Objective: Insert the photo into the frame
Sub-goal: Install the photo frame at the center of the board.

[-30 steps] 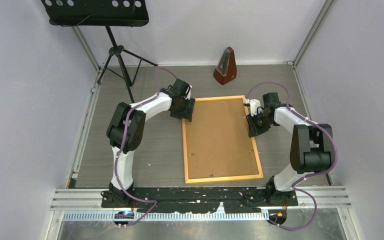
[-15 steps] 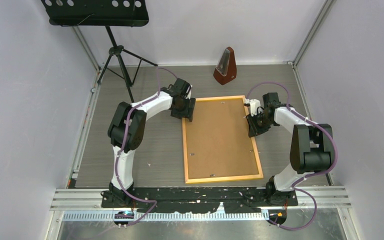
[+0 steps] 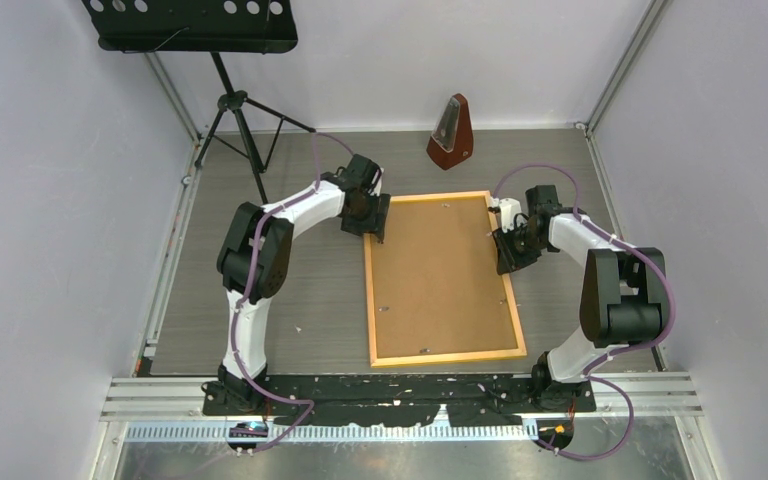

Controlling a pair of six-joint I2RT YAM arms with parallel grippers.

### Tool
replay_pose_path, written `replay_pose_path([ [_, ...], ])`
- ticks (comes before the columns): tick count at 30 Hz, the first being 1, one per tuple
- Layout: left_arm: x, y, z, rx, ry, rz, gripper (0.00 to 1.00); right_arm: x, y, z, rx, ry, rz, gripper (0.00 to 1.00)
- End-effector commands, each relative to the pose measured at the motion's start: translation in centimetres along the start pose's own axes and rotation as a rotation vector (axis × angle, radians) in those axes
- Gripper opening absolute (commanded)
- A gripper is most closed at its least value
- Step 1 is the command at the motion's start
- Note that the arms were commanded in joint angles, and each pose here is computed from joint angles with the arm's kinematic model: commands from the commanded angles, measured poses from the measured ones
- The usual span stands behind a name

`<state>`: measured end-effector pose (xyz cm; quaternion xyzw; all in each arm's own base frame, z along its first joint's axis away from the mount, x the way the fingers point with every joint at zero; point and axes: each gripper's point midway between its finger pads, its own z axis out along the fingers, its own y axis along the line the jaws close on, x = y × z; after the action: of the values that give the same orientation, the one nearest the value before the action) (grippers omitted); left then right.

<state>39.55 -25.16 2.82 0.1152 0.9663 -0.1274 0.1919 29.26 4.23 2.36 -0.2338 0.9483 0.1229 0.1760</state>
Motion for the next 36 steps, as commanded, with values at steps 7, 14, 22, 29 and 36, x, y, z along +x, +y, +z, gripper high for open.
replay_pose_path([
  [7,0.4,0.7,-0.1,-0.048,0.0,0.041,0.6,1.2,0.6,-0.2,-0.029,0.042,-0.032,0.12],
  [14,1.0,0.8,-0.2,-0.058,0.011,0.055,0.59,1.0,0.7,-0.4,-0.028,0.038,-0.034,0.12],
  [22,2.7,0.3,-0.8,-0.025,0.015,0.086,0.58,1.0,0.5,-0.4,-0.021,0.041,-0.034,0.12],
  [29,3.4,0.0,-1.2,-0.007,0.019,0.101,0.54,1.2,0.1,-0.3,-0.017,0.045,-0.018,0.12],
  [36,3.6,0.1,-1.0,-0.007,0.023,0.104,0.48,1.3,0.0,-0.3,-0.017,0.048,-0.014,0.12],
])
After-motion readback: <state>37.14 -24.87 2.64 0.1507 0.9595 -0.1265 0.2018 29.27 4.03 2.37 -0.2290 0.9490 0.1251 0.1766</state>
